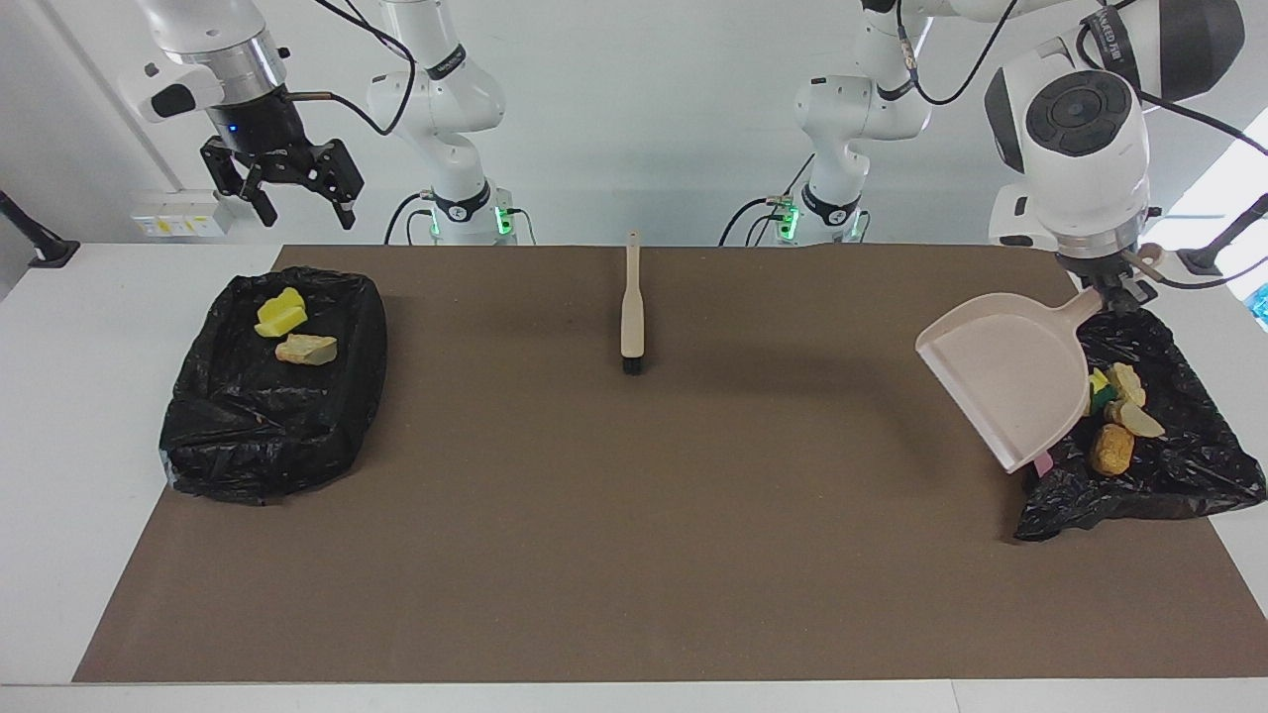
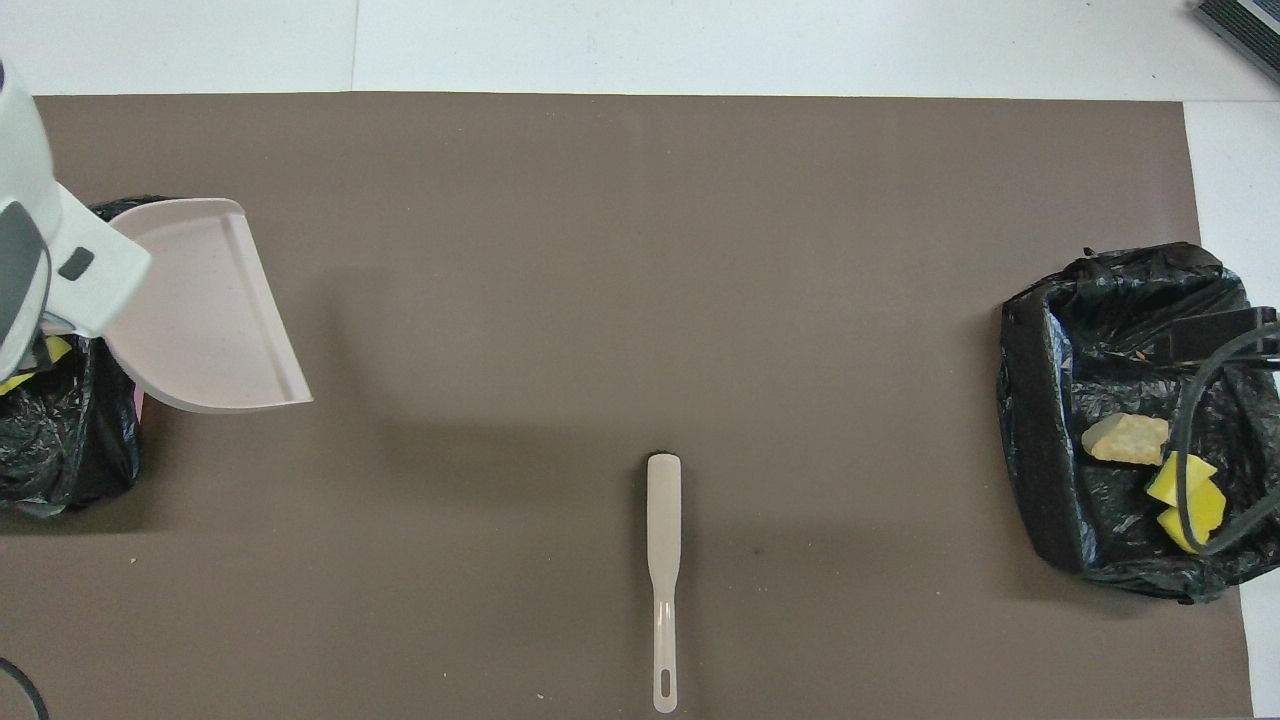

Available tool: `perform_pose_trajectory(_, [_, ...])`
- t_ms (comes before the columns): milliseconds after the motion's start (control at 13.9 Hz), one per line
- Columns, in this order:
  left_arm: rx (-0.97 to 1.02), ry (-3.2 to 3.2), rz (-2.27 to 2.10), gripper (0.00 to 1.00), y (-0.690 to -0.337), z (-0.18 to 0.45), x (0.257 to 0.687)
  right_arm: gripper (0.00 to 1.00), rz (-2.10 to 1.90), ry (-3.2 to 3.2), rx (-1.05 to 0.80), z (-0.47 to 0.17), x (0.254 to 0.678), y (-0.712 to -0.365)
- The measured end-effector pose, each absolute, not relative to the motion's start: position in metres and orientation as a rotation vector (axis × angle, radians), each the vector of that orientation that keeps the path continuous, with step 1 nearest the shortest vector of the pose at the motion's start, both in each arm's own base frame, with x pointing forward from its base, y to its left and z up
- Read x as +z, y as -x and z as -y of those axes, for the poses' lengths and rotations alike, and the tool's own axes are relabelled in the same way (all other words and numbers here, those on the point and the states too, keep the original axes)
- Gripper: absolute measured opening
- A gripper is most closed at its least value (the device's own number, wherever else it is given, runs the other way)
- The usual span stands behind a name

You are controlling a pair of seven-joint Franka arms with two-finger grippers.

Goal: Sweep and dump trash in bin
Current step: 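Lift the emptied dustpan out of the bag with the left gripper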

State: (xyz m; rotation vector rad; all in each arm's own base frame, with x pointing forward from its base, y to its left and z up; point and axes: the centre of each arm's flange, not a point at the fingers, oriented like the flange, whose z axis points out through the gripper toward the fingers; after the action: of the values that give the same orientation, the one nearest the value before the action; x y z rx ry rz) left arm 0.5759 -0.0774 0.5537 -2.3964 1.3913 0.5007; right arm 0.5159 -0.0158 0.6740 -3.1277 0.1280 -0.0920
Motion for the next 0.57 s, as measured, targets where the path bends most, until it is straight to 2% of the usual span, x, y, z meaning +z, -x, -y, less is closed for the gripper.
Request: perform_pose_trajectory(574, [0.212,2.847,-0.920,0.33,-0.548,0.245,0.497,1.00,-0.128,3.128,-0.092,0.016,0.674,-0.516])
